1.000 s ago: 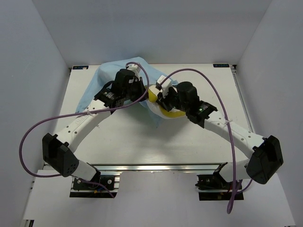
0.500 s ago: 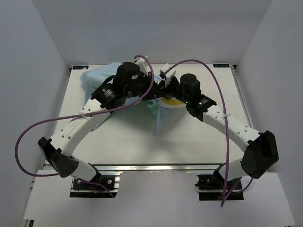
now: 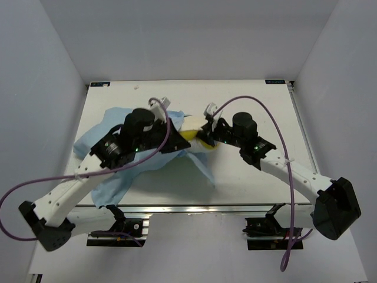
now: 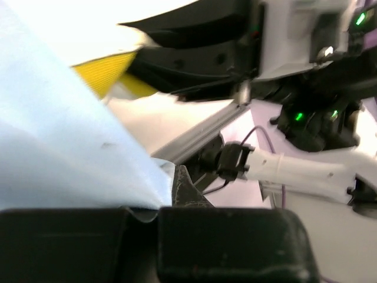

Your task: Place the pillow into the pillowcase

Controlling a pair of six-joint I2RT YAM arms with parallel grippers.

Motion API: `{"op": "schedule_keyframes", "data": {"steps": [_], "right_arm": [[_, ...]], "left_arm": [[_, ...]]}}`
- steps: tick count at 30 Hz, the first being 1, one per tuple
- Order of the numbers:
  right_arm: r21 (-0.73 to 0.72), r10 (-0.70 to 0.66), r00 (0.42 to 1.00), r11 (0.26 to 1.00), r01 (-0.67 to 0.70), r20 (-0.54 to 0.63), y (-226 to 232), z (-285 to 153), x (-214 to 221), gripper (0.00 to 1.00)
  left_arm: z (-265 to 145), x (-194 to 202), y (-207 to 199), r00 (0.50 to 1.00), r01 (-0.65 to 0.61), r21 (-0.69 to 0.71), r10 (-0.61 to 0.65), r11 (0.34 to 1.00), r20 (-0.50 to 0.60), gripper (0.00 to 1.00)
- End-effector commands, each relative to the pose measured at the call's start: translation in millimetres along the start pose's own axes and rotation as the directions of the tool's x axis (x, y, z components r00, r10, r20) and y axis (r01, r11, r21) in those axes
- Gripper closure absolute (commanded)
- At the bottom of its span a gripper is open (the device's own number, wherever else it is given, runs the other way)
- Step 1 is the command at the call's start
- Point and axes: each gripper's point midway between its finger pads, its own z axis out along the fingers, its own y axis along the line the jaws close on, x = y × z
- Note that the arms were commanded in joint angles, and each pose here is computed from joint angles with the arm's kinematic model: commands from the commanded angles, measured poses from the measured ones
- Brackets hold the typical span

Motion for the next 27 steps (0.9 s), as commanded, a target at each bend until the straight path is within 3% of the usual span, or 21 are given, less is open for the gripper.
{"op": "schedule_keyframes", "data": {"steps": [1,4,5,7,10,12,13,14,15,17,20,23,27], "right_arm": [[-0.109,-0.093,0.995,0.989,0.097,0.042,22,-13,4,1.00],[-0.192,-0.152,0.988,0.970,0.147,-0.009,31,-23,31,0.81],[-0.223,-0.165,0.986,0.962,0.157,-0.020,33,-26,38,0.70],[-0.298,-0.173,0.984,0.942,0.156,-0.032,39,-34,49,0.60],[-0.389,-0.216,0.972,0.907,0.164,-0.095,46,-50,74,0.44],[-0.417,-0.241,0.961,0.894,0.164,-0.138,45,-66,87,0.36],[-0.431,-0.247,0.959,0.887,0.167,-0.137,45,-72,87,0.23],[-0.423,-0.259,0.953,0.889,0.174,-0.154,40,-85,89,0.21],[-0.417,-0.267,0.951,0.890,0.182,-0.155,38,-92,88,0.18],[-0.367,-0.276,0.949,0.907,0.205,-0.154,26,-107,81,0.11],[-0.309,-0.276,0.948,0.926,0.218,-0.161,9,-115,67,0.11],[-0.220,-0.179,0.967,0.966,0.138,-0.178,-9,-111,55,0.11],[0.006,0.062,0.991,0.998,-0.062,-0.117,-50,-89,29,0.11]], "left_arm": [[-13,5,-10,0.996,0.053,0.110,-0.060,0.992,0.067,1.00],[1,30,21,0.994,0.099,0.069,-0.102,0.993,0.037,1.00],[11,49,38,0.992,0.129,0.040,-0.129,0.991,-0.005,1.00],[23,61,49,0.988,0.151,0.038,-0.150,0.988,-0.031,1.00],[40,86,69,0.977,0.189,0.009,-0.187,0.982,-0.105,0.86],[44,97,71,0.968,0.199,0.017,-0.194,0.980,-0.156,0.65],[45,102,72,0.965,0.199,0.010,-0.194,0.980,-0.178,0.57],[42,100,65,0.964,0.193,0.025,-0.185,0.981,-0.188,0.45],[38,101,66,0.962,0.188,0.008,-0.182,0.982,-0.202,0.39],[26,92,58,0.973,0.154,0.015,-0.149,0.988,-0.176,0.32],[0,74,43,0.985,0.119,0.024,-0.115,0.993,-0.126,0.23],[-23,54,37,0.995,0.084,-0.017,-0.085,0.996,-0.047,0.19],[-39,15,65,0.992,-0.003,-0.227,0.030,0.974,0.119,0.02]]}}
